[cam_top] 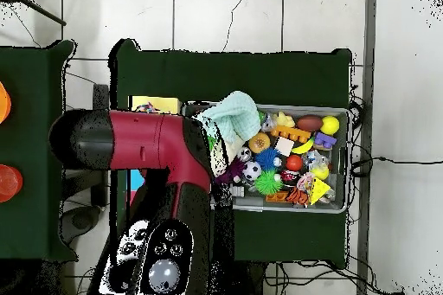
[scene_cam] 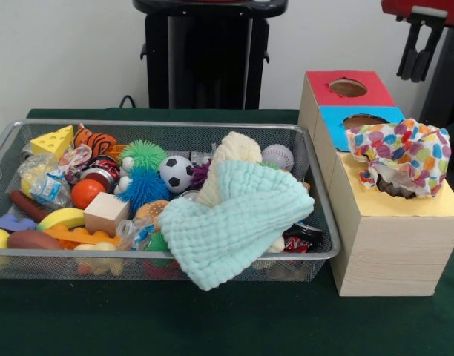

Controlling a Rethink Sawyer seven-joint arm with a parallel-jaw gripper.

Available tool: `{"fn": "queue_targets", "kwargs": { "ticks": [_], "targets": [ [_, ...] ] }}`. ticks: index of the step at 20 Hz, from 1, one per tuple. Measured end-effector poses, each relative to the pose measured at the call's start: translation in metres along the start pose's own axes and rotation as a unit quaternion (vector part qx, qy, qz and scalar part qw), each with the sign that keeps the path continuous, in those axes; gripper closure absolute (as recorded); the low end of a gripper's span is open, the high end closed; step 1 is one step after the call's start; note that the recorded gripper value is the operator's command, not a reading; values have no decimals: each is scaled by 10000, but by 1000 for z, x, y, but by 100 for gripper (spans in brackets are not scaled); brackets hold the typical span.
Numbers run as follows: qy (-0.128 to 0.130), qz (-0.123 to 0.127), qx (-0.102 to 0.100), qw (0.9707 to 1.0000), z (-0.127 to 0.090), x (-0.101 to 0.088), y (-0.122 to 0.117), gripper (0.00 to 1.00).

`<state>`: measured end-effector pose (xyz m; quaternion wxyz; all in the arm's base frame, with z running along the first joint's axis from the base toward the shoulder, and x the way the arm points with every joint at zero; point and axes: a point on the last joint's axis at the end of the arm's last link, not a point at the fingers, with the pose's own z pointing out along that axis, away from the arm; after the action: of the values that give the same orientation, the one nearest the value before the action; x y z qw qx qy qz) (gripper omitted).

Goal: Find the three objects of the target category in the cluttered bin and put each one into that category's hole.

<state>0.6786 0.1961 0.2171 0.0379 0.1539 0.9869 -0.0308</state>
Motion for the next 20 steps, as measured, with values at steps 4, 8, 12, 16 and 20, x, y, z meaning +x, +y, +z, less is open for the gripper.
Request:
{"fn": "queue_targets", "kwargs": {
  "ticks": [4,8,12,16,20],
  "targets": [
    [-12,-13,15,10000,4,-4,1,100],
    [-13,-37,41,10000,10,-7,2,100],
    [1,-48,59,10000,13,-6,2,100],
    [21,-59,82,9999,17,-5,2,100],
    [19,-65,88,9999,17,-5,2,100]
  ]
}}
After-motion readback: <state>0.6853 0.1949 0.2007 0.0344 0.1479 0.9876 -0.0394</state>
